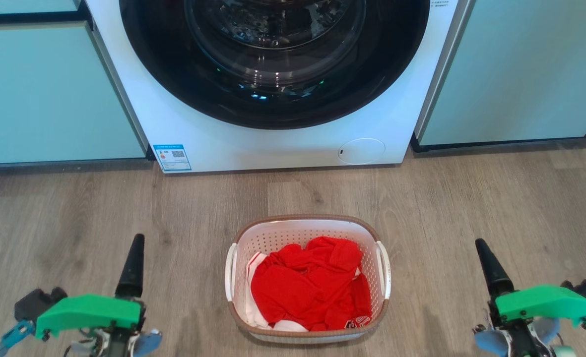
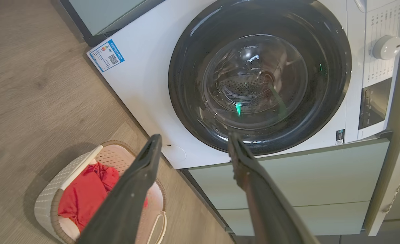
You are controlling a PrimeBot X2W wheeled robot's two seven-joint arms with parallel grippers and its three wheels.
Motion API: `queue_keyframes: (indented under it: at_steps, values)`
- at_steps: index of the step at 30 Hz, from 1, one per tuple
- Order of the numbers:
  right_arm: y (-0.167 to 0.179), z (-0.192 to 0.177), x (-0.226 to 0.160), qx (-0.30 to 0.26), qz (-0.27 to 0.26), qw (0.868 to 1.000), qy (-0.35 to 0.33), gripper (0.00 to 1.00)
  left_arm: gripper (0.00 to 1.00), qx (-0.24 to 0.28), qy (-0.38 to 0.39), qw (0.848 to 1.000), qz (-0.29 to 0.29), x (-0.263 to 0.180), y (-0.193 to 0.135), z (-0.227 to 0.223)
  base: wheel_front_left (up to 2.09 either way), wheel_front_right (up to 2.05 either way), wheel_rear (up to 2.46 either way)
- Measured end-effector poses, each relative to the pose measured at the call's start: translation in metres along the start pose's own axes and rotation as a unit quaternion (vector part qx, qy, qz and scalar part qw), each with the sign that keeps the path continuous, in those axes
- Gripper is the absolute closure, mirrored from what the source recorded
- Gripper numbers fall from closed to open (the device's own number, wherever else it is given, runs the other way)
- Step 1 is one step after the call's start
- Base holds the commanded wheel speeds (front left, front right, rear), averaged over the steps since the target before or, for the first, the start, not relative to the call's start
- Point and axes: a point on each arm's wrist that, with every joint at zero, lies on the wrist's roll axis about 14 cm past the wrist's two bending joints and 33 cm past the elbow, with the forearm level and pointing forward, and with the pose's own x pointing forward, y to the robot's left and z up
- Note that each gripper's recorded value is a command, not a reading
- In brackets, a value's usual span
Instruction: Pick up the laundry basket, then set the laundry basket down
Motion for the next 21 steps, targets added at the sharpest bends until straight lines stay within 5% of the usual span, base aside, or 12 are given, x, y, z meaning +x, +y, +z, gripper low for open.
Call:
queue_keyframes:
  at_steps: [21]
  values:
    - [0.027,-0.011,0.001,-0.16,0.047,0.986,0.004,0.0,0.0,0.199,-0.001,0.98,-0.027,0.001,-0.021,-0.011,0.0,0.0,0.0]
